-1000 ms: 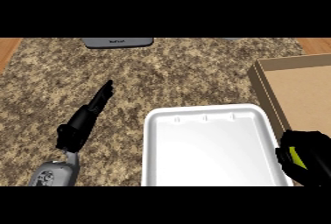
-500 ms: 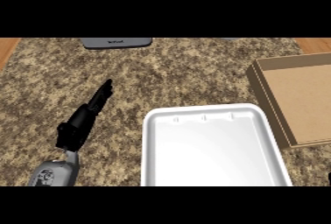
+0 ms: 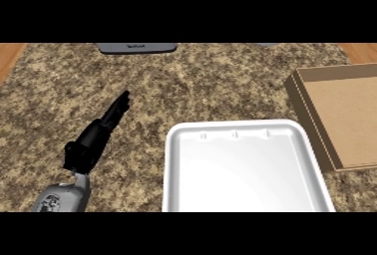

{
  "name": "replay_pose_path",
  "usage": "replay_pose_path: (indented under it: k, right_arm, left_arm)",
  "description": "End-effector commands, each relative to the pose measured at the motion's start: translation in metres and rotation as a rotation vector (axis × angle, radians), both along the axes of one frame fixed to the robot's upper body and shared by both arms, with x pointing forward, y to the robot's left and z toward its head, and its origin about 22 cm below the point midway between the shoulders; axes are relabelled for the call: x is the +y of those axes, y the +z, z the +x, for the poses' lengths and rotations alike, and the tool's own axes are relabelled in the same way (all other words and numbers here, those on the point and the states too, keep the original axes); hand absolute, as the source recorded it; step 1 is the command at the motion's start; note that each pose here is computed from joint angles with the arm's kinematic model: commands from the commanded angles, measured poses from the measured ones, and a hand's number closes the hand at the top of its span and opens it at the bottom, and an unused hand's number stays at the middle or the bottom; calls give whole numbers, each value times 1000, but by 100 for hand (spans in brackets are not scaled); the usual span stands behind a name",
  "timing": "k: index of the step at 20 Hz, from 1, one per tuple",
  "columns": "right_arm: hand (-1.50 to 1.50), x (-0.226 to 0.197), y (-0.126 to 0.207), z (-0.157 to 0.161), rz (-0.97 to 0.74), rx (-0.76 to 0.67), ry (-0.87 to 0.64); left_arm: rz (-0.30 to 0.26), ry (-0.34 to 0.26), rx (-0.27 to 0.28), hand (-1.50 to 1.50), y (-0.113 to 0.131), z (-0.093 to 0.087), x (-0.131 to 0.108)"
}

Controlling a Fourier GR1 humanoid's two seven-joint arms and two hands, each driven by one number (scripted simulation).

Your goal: Pick the pear from the tray and place it in the cardboard box

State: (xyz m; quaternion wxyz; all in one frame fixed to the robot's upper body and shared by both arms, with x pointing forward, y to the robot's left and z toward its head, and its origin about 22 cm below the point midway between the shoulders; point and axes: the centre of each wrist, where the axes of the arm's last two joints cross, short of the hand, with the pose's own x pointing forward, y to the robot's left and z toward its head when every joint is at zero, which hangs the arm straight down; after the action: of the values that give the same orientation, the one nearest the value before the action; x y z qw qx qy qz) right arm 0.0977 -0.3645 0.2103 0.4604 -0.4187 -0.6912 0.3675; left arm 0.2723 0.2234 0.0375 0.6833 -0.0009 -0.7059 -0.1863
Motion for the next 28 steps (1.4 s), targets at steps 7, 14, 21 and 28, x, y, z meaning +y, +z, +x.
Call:
replay_pose_path:
  k: [7,14,21,28]
  right_arm:
    - [150,-41,52,3,59,-50,-158]
    - [150,-47,77,53,92,-26,-161]
    - [150,-53,54,99,119,-27,-228]
    - [150,-75,53,150,14,-2,-282]
  left_arm:
    - [14,-36,-29,0,-16,0,-28]
    - [-9,-47,-9,0,3,14,-18]
    - [7,-64,-21,0,-2,2,-6]
    - [-5,-77,-8,0,10,4,-21]
